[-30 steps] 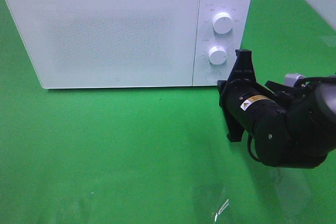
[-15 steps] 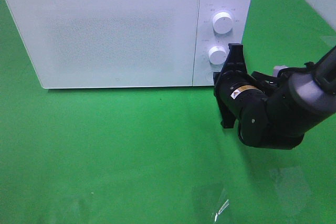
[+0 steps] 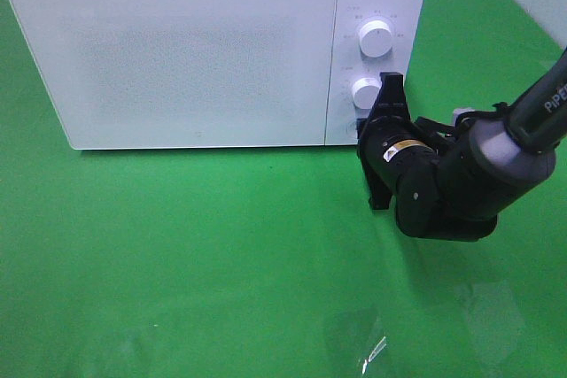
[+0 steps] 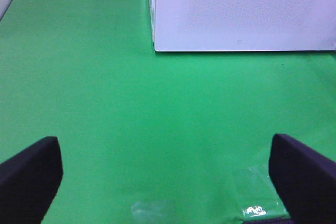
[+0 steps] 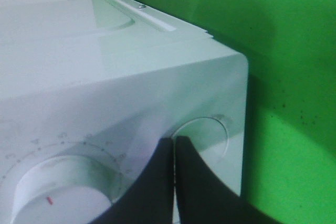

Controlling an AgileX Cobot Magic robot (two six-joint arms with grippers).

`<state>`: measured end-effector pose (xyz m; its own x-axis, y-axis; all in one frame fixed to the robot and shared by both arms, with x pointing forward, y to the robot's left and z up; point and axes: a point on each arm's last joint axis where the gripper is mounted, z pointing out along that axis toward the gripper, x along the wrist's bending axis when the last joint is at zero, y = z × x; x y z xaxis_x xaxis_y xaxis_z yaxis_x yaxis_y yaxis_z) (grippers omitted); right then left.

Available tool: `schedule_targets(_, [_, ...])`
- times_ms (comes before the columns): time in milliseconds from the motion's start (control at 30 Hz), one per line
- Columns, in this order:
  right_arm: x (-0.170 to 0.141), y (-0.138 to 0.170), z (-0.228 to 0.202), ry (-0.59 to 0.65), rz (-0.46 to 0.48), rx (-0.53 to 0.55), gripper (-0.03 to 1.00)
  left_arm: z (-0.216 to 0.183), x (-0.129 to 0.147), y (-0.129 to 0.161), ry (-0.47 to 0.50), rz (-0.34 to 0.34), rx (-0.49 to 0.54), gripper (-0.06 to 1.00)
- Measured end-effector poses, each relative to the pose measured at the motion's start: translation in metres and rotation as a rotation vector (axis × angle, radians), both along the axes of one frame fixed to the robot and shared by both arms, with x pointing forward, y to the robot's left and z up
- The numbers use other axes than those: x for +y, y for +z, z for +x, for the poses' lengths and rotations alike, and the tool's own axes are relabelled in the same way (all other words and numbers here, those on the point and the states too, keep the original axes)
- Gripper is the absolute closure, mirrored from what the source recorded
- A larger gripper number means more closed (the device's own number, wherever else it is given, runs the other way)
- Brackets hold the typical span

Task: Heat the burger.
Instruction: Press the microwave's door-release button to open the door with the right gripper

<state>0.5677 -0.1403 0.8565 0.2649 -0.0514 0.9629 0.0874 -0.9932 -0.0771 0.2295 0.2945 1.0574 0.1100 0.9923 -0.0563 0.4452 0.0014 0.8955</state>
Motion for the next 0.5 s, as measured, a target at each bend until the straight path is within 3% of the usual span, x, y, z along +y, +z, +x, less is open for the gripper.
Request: schedule_targets(500, [0.0, -0.01, 0.007, -0.005, -0.008, 0.03, 0.96, 0.0, 0.0, 0.0, 0.0, 0.0, 0.0, -0.04])
